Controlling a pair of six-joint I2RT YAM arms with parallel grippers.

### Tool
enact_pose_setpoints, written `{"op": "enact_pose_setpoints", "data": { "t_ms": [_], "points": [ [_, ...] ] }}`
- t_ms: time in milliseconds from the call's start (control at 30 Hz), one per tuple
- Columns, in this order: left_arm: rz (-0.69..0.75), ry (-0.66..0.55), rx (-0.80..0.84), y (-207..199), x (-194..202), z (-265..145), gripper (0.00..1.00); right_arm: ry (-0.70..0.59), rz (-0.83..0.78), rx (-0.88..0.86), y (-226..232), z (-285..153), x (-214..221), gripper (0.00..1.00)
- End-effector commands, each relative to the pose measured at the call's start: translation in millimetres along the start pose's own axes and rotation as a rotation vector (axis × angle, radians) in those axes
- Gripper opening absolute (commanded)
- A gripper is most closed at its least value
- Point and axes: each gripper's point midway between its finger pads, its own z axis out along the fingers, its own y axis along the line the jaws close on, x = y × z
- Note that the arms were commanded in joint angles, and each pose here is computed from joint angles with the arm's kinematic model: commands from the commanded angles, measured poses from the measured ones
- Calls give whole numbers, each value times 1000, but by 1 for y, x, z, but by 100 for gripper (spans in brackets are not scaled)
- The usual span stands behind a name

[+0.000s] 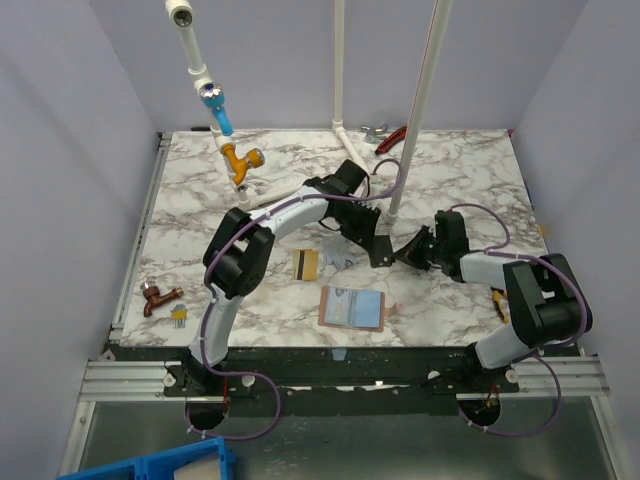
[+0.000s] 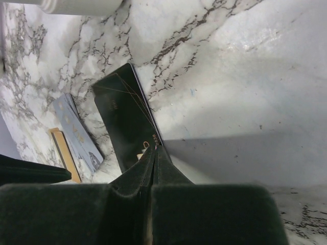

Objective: Put the credit cards into the card holder
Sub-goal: Pick up the credit card from the center of the board.

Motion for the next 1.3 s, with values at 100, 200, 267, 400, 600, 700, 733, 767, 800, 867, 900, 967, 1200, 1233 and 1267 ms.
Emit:
{"op": "enact_pose_setpoints", "data": {
  "t_ms": [100,200,267,400,600,700,733,767,800,867,900,967,1200,1233,1267],
  "points": [
    [-92,1,18,1,-4,11,26,32,9,17,-10,5,11,1],
    [-111,-2,-9,7,-4,13,28,36,10,29,-14,5,13,1],
    [-125,-3,-18,9,-4,14,29,40,11,36,-16,5,15,1],
    [-147,-9,-20,10,-9,18,35,49,10,55,-22,6,19,1],
    [-175,-18,-44,16,-14,21,43,57,19,82,-31,7,23,1],
    [-187,-18,-36,15,-15,24,43,58,20,94,-33,7,23,1],
    [-192,-21,-35,15,-17,23,44,58,17,95,-34,7,23,1],
    [-197,-22,-38,15,-16,24,45,61,17,96,-34,7,24,1],
    [-203,-23,-43,16,-16,24,45,62,17,101,-35,7,25,1],
    [-221,-25,-52,16,-15,25,46,71,20,101,-37,8,28,1],
    [-231,-21,-60,18,-13,26,48,76,24,101,-38,8,29,1],
    [-247,-9,-81,19,-6,29,50,81,28,96,-38,8,31,1],
    [-295,2,-100,24,3,39,50,84,25,100,-40,7,33,1],
    [-299,3,-96,24,3,40,50,86,25,102,-40,8,33,1],
    [-304,4,-90,24,2,42,50,90,24,102,-40,8,34,1]
  ]
}}
